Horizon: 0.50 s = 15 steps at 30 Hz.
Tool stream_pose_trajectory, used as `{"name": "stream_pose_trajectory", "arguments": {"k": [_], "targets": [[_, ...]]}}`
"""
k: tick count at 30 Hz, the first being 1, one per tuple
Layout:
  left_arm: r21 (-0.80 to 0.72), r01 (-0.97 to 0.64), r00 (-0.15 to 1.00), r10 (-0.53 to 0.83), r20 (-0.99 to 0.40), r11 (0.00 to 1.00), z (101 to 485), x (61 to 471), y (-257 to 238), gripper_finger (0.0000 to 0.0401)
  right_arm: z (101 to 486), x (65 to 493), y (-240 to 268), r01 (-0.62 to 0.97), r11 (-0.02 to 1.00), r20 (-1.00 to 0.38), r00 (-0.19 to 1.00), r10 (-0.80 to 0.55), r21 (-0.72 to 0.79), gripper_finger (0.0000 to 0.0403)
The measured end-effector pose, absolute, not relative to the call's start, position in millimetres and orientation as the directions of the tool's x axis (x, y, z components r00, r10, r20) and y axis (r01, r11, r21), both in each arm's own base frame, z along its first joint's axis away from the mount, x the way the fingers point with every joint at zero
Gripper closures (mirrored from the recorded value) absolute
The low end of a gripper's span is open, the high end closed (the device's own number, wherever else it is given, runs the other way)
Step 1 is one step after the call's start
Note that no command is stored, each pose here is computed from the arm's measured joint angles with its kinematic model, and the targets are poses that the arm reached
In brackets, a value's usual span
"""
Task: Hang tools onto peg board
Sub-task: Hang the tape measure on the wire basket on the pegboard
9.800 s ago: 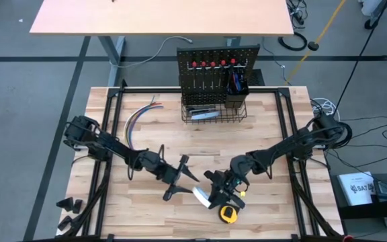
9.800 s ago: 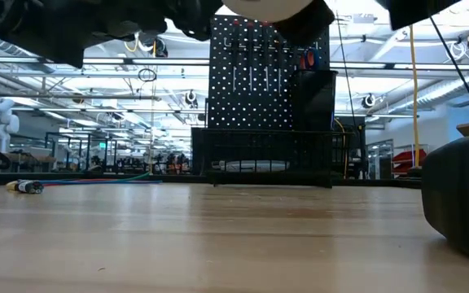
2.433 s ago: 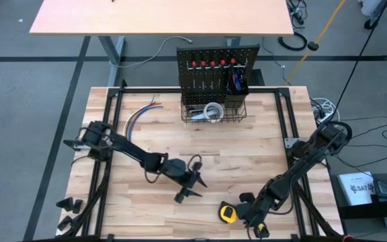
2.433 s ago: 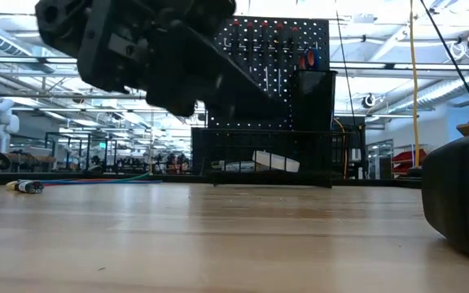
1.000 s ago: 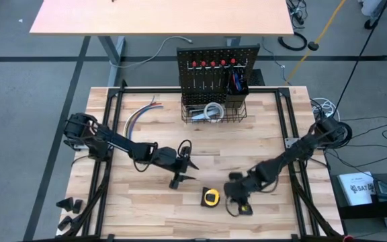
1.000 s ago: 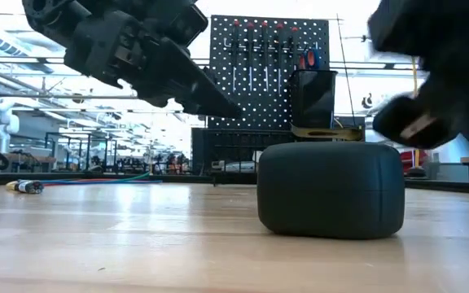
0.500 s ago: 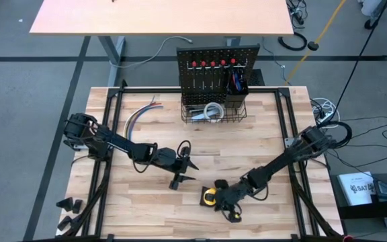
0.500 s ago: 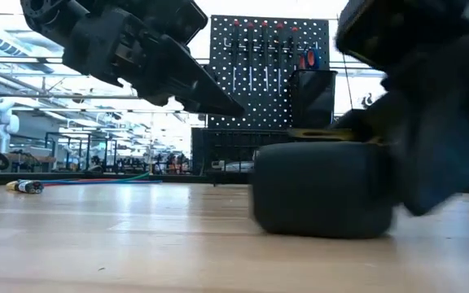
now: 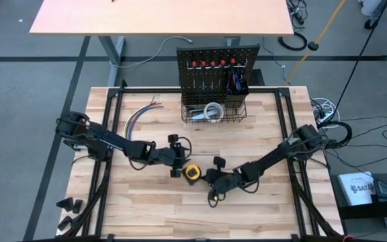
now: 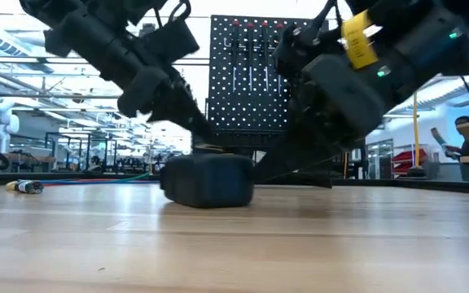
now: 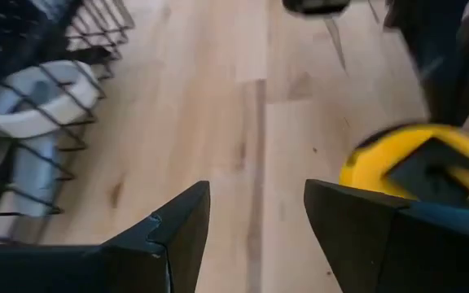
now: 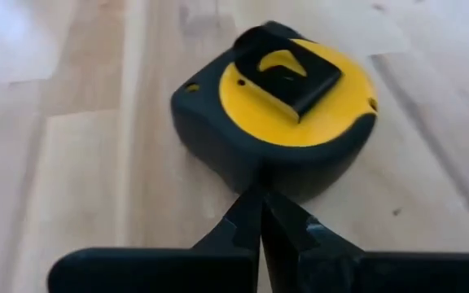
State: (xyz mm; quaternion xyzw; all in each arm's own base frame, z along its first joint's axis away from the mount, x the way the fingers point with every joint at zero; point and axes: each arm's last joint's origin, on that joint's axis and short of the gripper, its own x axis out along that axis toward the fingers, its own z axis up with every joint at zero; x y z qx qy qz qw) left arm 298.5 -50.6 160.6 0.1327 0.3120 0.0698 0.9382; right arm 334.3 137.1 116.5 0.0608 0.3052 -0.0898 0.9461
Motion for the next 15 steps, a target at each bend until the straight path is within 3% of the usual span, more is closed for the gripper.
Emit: {"name": "stream_pose_trajectory", "arguments": {"k": [4, 11, 15], "targets": [[0.241, -0.043, 0.813, 0.174, -0.555, 0.970, 175, 292, -53, 0.0193, 117, 338, 129, 0.184, 0.983, -0.594, 0.794, -0.133, 0.026, 0.0402], [-0.054, 0.200, 0.797, -0.195, -0.572, 0.978, 174, 293, -69, 0.0193, 117, 339, 125, 0.130, 0.992, -0.609, 0.787, -0.097, 0.009, 0.0403], [-0.133, 0.144, 0.804, -0.194, -0.562, 0.981, 172, 293, -75, 0.0193, 117, 339, 126, 0.118, 0.993, -0.612, 0.786, -0.091, 0.005, 0.0403]]}}
